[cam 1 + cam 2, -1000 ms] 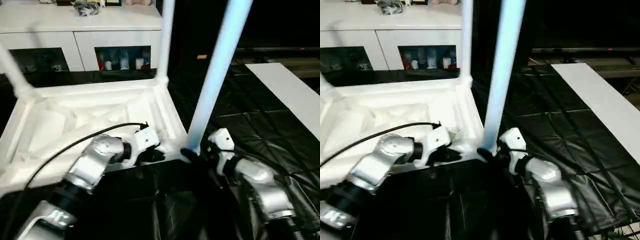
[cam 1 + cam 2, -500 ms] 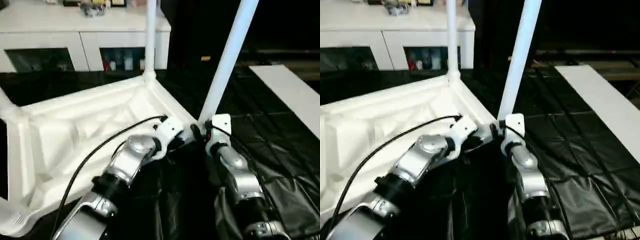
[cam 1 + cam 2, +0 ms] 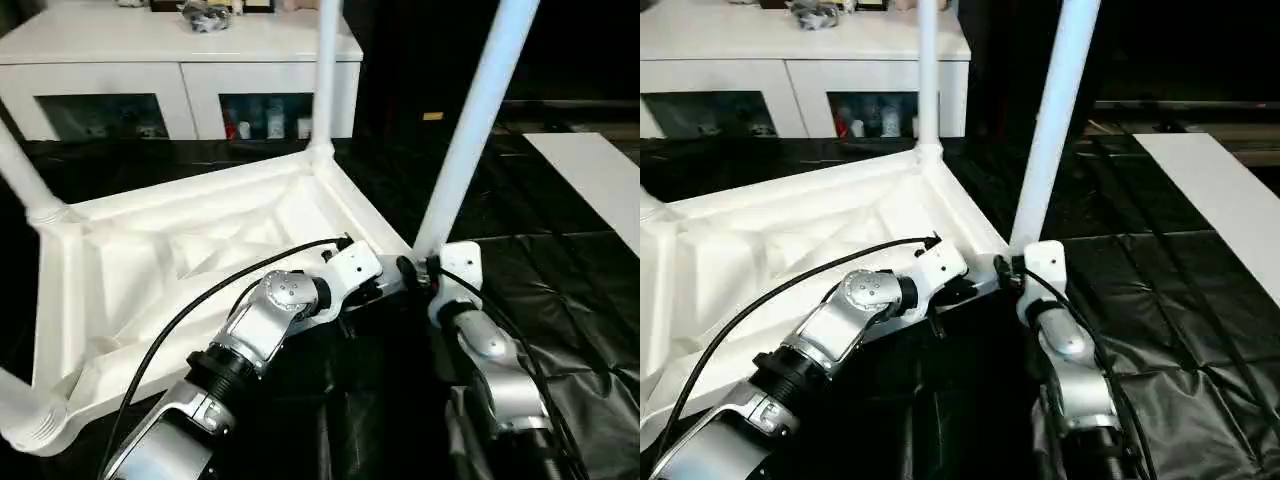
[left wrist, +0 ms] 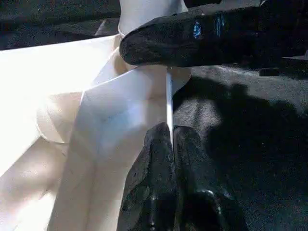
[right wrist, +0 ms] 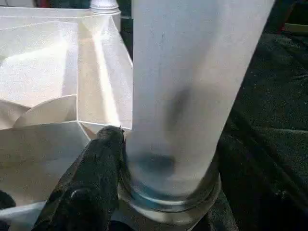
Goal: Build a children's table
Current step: Rotate leg to tighten
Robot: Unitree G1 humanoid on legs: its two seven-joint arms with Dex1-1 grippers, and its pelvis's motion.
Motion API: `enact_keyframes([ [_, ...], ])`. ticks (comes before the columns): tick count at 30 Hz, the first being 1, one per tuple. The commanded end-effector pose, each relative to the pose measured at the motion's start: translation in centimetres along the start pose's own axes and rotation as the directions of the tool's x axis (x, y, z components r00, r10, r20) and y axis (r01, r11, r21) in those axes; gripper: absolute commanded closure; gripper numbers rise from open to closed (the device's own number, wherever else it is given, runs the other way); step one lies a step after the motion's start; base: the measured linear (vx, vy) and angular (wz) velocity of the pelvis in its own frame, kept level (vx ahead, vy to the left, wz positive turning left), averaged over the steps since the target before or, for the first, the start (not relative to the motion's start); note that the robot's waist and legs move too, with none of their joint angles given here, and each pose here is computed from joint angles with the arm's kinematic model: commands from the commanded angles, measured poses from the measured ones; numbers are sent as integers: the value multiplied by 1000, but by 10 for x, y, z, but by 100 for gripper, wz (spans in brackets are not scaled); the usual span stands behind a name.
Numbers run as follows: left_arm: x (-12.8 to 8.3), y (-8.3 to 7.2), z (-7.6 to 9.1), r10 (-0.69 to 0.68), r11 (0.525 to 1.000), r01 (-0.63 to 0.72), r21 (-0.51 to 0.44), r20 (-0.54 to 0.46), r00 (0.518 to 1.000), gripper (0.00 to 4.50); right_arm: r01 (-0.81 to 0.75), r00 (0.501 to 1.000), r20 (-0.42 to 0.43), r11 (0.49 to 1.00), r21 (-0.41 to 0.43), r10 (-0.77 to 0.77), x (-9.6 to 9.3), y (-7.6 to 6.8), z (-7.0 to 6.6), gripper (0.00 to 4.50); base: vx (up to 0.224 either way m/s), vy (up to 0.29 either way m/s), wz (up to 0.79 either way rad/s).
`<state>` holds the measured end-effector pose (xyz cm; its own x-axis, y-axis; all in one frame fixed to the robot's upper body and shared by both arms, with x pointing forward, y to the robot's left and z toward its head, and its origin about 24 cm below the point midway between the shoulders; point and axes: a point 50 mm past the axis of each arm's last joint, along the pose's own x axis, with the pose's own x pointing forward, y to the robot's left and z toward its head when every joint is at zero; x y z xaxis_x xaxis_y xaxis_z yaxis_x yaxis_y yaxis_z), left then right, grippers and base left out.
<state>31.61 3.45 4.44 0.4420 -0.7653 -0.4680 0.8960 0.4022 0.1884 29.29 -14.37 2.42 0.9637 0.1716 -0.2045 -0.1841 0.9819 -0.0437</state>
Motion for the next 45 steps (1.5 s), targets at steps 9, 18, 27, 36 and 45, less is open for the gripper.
enact_keyframes([
  [9, -5, 13, -7, 68, 998, -68, 3, -27, 997, 450, -215, 975, 58, 976, 17, 214, -3, 36, 10, 154, 0, 0, 0],
  [18, -8, 13, -10, 52, 999, -52, 8, -31, 998, 450, -307, 951, 57, 951, 40, 305, -6, 42, 10, 154, 0, 0, 0],
  [27, -16, 16, -14, 15, 999, -15, 30, -30, 999, 450, -400, 914, 86, 916, 34, 396, -10, 42, 14, 154, 0, 0, 0],
  [36, -44, 12, -32, -127, 989, 131, 70, -58, 990, 450, -537, 840, 93, 843, 11, 534, -21, 26, 17, 168, 0, 0, 0],
  [45, -53, 18, -35, -102, 992, 106, 63, -66, 993, 450, -597, 797, 135, 802, 21, 589, -26, 24, 21, 191, 0, 0, 0],
])
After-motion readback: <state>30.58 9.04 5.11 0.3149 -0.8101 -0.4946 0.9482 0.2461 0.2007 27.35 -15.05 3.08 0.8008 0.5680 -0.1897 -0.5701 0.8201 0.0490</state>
